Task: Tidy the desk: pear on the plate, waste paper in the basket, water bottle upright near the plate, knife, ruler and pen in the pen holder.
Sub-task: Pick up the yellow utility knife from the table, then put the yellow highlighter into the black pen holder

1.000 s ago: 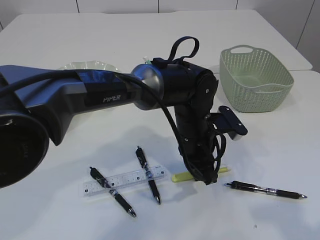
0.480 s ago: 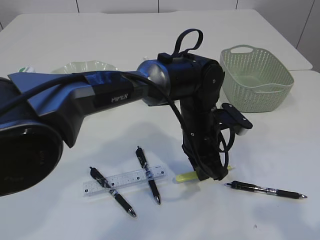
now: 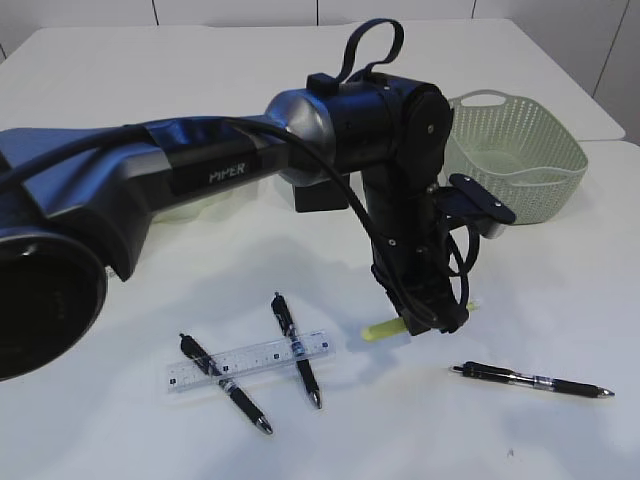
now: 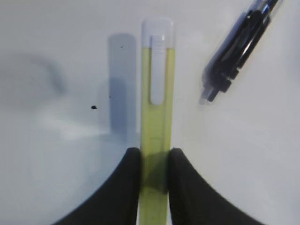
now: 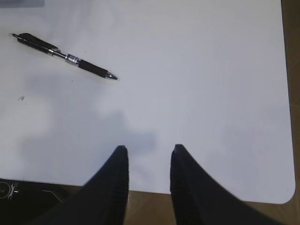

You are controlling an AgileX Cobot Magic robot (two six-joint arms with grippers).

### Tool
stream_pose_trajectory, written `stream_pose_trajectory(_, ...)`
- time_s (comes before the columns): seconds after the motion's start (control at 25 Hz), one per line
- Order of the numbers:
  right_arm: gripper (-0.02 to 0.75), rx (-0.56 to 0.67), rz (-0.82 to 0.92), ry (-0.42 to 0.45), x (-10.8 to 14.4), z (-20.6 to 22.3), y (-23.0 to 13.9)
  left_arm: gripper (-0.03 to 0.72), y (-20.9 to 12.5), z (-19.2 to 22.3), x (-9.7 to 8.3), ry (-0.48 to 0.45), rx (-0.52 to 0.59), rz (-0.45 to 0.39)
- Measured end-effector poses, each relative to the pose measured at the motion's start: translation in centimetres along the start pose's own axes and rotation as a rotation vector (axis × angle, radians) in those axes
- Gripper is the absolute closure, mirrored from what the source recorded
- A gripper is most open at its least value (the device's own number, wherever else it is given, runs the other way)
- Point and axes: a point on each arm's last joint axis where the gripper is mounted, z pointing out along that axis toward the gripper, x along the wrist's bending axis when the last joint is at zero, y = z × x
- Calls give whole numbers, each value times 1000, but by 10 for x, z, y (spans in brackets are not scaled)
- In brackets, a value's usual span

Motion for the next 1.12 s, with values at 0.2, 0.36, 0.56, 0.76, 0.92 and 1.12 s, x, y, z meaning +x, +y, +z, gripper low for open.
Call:
stream_pose_trajectory(0.2,477,-10,0,2,0,0,1,582,3,-31,-3,20,-55,-7)
stream_pose_trajectory(0.36,477,-22,0,4,0,0,2,582,4,-56,-3,56,-89,-19)
stream_pose_trajectory(0.56,477,-24,0,4,0,0,2,582,2,-84,-2,113,-121,-69)
stream_pose_trajectory(0.76,477,-24,0,4,0,0,2,582,-2,-107,3,149,-152,-128)
stream_pose_trajectory(0.92,477,-24,0,4,0,0,2,582,-7,-122,10,173,-178,-182)
stream_pose_trajectory(1.12,477,-26,0,5,0,0,2,582,-15,-143,23,196,-214,-230)
